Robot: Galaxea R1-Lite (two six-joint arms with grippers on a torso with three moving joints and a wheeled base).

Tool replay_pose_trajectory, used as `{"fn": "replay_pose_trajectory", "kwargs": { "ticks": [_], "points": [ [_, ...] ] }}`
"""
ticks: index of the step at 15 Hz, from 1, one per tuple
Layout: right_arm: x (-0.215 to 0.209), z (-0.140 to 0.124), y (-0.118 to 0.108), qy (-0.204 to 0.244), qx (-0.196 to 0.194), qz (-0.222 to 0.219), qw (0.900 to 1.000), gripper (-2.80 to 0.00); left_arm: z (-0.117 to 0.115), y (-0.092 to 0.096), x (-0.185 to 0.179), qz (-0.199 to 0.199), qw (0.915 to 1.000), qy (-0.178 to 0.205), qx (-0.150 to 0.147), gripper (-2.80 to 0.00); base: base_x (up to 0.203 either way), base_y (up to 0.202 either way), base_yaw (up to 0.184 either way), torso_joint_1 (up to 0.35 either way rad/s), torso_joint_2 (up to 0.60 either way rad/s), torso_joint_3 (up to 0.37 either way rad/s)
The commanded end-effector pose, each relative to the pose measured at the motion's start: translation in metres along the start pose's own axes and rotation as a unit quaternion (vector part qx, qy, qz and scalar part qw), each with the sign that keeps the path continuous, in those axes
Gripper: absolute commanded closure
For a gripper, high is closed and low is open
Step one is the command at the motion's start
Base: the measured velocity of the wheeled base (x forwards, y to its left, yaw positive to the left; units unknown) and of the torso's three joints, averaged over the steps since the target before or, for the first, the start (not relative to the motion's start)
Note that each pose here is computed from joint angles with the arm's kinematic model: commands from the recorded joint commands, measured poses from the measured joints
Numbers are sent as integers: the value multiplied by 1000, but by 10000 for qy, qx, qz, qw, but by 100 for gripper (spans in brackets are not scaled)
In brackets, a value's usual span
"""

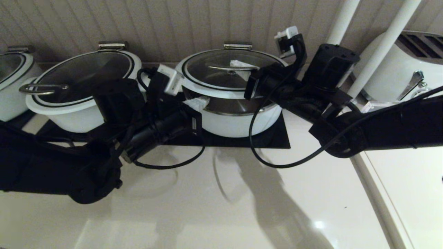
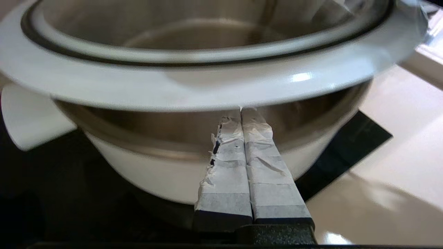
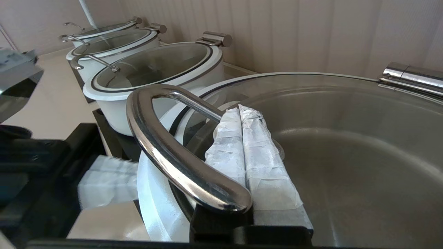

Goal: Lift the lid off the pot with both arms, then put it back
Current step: Hold the pot lid with the left arm

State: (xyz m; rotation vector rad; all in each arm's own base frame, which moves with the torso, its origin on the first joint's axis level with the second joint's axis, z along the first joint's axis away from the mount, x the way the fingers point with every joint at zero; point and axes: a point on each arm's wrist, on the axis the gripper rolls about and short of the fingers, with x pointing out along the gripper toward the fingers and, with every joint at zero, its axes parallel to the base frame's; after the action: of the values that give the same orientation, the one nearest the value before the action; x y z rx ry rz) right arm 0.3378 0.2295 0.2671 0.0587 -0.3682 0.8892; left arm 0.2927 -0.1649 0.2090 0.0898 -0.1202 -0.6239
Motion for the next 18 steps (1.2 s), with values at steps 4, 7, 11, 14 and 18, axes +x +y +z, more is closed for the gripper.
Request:
{"fn": "replay_pose_trajectory", "kwargs": {
  "ticks": [4,7,11,14,18],
  "points": [
    [-1,3,0,-43,-12,15,10000,0,-2,3,14,21,10000,-81,22,0,0,0,0,0,0,0],
    [-1,4,0,-50,-17,9,10000,0,-5,7,19,82,9999,-65,27,0,0,0,0,0,0,0],
    [-1,4,0,-51,-23,15,10000,0,2,17,28,193,9995,-247,57,0,0,0,0,0,0,0],
    [-2,6,1,-65,-27,16,10000,0,5,18,31,211,9992,-321,61,0,0,0,0,0,0,0],
    [-3,7,1,-59,-25,15,10000,0,4,19,33,215,9992,-318,61,0,0,0,0,0,0,0]
  ]
}}
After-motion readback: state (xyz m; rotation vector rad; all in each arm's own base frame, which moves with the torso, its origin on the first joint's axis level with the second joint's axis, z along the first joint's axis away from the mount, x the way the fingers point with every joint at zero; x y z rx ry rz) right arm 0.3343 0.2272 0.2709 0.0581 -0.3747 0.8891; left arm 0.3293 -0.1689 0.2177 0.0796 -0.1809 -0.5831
